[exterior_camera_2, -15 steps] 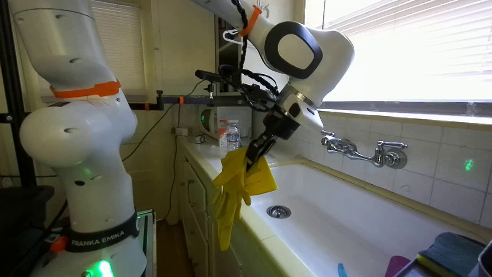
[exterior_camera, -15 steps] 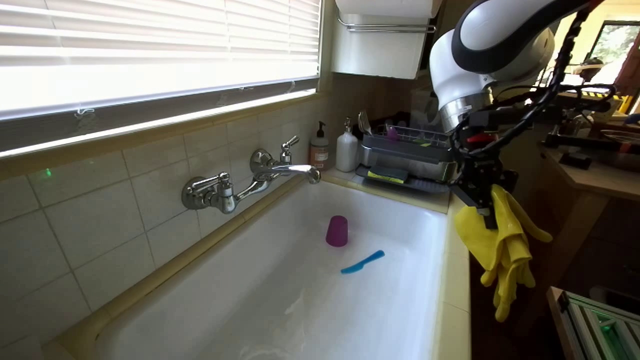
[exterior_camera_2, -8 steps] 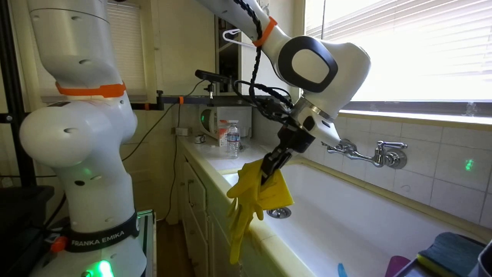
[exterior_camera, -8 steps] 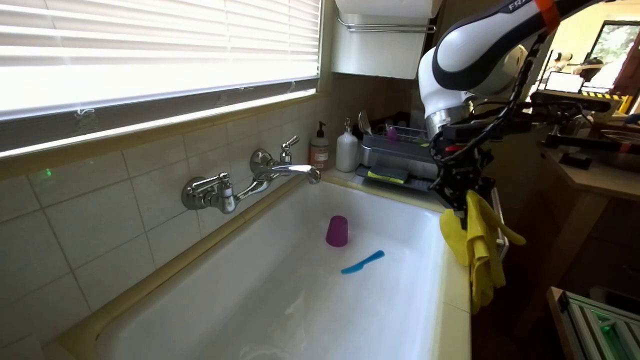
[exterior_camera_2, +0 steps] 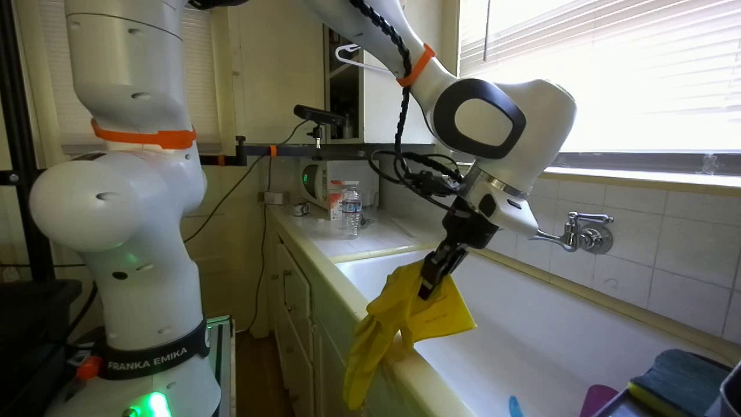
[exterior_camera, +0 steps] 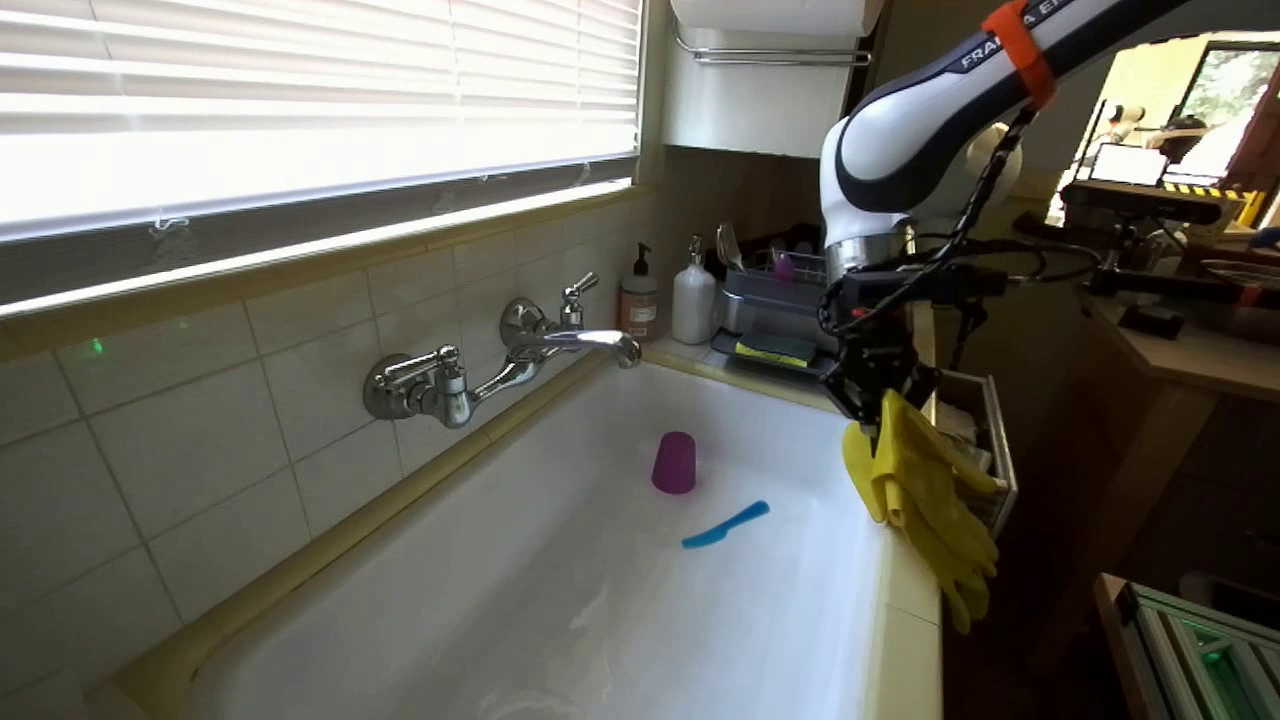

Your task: Take the gloves off the tap

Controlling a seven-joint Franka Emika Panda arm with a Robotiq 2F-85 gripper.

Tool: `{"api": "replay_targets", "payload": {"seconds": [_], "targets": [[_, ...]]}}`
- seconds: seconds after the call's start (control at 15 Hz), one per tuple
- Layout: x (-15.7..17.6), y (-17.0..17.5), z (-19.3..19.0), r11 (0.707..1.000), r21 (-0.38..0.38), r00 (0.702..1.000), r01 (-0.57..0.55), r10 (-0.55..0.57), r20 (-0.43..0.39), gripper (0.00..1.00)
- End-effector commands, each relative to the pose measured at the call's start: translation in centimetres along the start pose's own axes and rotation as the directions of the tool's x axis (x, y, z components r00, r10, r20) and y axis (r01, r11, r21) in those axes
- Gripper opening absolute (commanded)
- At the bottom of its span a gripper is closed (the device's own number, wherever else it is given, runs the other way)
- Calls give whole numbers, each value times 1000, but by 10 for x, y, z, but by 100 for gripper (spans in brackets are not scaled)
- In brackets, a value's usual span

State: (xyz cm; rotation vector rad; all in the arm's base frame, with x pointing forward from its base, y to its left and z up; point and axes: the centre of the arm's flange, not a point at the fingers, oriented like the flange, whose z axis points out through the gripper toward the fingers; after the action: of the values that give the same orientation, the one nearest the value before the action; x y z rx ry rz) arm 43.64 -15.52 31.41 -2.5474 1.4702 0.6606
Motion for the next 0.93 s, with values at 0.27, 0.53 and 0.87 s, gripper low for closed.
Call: {"api": "replay_targets", "payload": {"seconds": [0.27, 0.53, 0.87], "targets": [[36, -15, 7, 991, 121, 997, -62, 67, -31, 1], [47, -22, 11, 982, 171, 996, -80, 87, -36, 1], [49, -29, 21, 985, 160, 997, -71, 73, -8, 1]]}}
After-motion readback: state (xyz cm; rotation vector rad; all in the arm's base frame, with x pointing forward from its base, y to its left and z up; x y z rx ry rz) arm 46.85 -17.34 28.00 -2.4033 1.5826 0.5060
